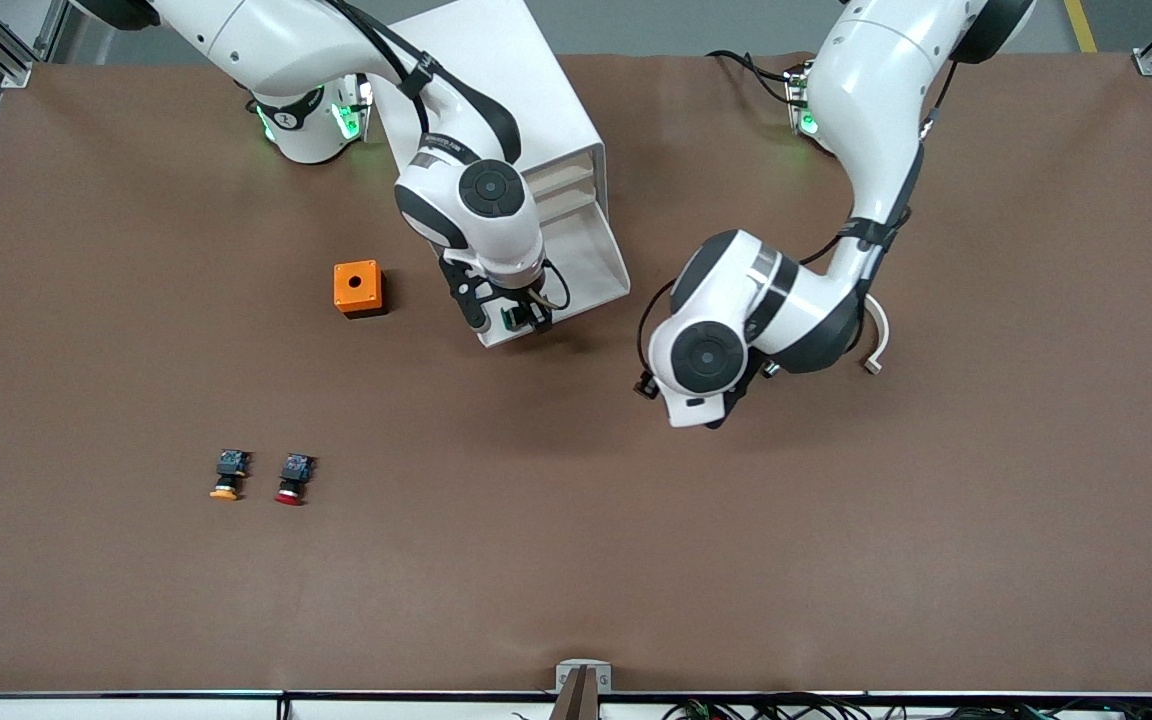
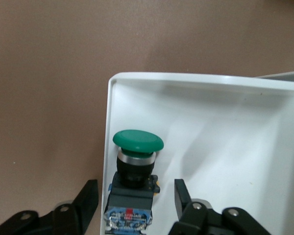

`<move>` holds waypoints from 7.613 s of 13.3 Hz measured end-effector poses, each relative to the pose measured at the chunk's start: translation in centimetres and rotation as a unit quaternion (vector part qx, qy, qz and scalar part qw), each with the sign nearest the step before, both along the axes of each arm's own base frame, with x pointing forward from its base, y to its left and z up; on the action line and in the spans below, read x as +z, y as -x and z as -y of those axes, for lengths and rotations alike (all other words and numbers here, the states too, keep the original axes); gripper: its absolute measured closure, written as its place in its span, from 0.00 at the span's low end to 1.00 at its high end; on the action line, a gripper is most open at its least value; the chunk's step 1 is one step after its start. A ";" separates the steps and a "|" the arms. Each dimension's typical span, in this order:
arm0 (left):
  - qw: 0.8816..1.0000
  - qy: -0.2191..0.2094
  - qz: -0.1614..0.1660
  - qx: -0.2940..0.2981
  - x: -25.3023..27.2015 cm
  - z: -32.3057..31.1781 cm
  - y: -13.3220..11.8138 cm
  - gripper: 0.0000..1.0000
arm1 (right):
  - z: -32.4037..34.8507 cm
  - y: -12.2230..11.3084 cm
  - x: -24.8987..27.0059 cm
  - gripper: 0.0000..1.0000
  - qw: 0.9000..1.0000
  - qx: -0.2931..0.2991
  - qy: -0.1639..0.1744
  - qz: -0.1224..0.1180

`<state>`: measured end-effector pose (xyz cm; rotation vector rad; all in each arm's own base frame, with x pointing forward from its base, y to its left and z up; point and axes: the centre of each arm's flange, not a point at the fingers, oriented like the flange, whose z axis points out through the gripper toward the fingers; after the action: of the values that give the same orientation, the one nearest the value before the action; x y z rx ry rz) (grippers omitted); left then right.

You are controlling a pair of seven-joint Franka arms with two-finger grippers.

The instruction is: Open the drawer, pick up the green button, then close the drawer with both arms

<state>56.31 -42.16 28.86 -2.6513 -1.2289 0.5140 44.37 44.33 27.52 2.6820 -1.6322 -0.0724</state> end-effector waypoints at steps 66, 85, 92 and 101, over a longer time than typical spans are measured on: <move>0.919 0.065 0.132 -0.365 33.7 -35.4 1.0 0.00 | 45.4 -11.7 33.9 0.00 0.880 0.469 0.037 0.072; 0.908 0.078 0.131 -0.390 35.7 -36.7 3.6 0.00 | 46.0 -11.1 35.0 0.00 0.881 0.463 0.043 0.083; 0.908 0.088 0.131 -0.388 35.2 -36.4 5.0 0.00 | 47.0 -10.9 35.2 0.00 0.885 0.455 0.044 0.085; 0.906 0.077 0.147 -0.390 36.0 -36.3 7.4 0.00 | 46.3 -11.0 35.2 0.00 0.882 0.461 0.043 0.085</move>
<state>48.92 -5.85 64.85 -3.1051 -0.0817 0.0707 55.33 -1.99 62.71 3.1181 -0.2073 0.2354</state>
